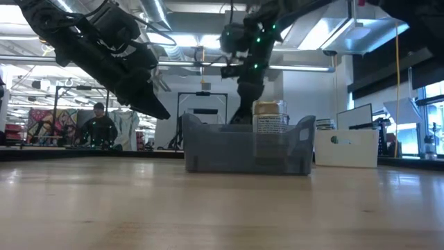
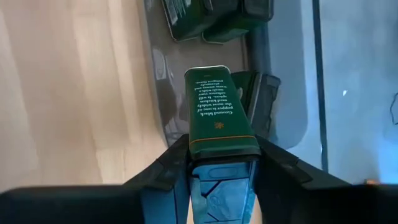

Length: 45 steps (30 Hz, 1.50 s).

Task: Sort spices by type
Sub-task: Put the black seasoning can into the top black bin

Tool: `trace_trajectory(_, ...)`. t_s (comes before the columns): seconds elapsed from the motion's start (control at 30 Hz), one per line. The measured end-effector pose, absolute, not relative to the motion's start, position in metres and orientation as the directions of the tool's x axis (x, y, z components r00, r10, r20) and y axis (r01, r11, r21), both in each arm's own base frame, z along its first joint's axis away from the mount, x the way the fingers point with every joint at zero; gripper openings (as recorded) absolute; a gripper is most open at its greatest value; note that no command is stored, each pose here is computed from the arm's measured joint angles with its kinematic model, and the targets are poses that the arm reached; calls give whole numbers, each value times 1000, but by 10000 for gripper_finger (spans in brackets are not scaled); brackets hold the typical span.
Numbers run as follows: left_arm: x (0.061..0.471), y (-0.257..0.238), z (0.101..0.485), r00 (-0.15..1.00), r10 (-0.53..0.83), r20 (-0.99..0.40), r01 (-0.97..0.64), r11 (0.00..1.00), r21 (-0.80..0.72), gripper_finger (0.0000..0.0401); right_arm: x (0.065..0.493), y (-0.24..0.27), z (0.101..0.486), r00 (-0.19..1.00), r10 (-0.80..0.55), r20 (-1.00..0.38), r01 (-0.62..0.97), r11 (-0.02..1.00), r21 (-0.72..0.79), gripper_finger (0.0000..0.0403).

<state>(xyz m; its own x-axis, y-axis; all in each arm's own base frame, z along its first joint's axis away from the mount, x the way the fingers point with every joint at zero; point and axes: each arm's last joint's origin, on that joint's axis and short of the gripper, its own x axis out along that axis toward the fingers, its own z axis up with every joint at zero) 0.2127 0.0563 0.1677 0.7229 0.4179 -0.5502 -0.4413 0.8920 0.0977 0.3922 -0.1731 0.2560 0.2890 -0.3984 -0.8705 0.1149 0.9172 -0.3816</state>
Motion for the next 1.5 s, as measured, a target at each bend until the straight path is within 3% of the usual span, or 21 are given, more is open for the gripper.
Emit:
trace_trajectory(0.47, 213, 56, 168, 723, 418, -550, -441, 892, 98, 310, 400, -191, 224, 238, -405, -883, 127, 914, -385, 135)
trace_trajectory(0.93, 212, 56, 167, 721, 417, -553, -440, 892, 99, 310, 402, -196, 212, 185, -449, -874, 11, 890, -455, 140)
trace_trajectory(1.37, 212, 56, 167, 721, 417, -553, -440, 892, 99, 310, 402, -195, 212, 186, -450, -873, 18, 890, -455, 236)
trace_trajectory(1.5, 212, 56, 167, 721, 417, -554, -440, 892, 100, 310, 397, -178, 229, 183, -438, -880, 25, 897, -442, 258)
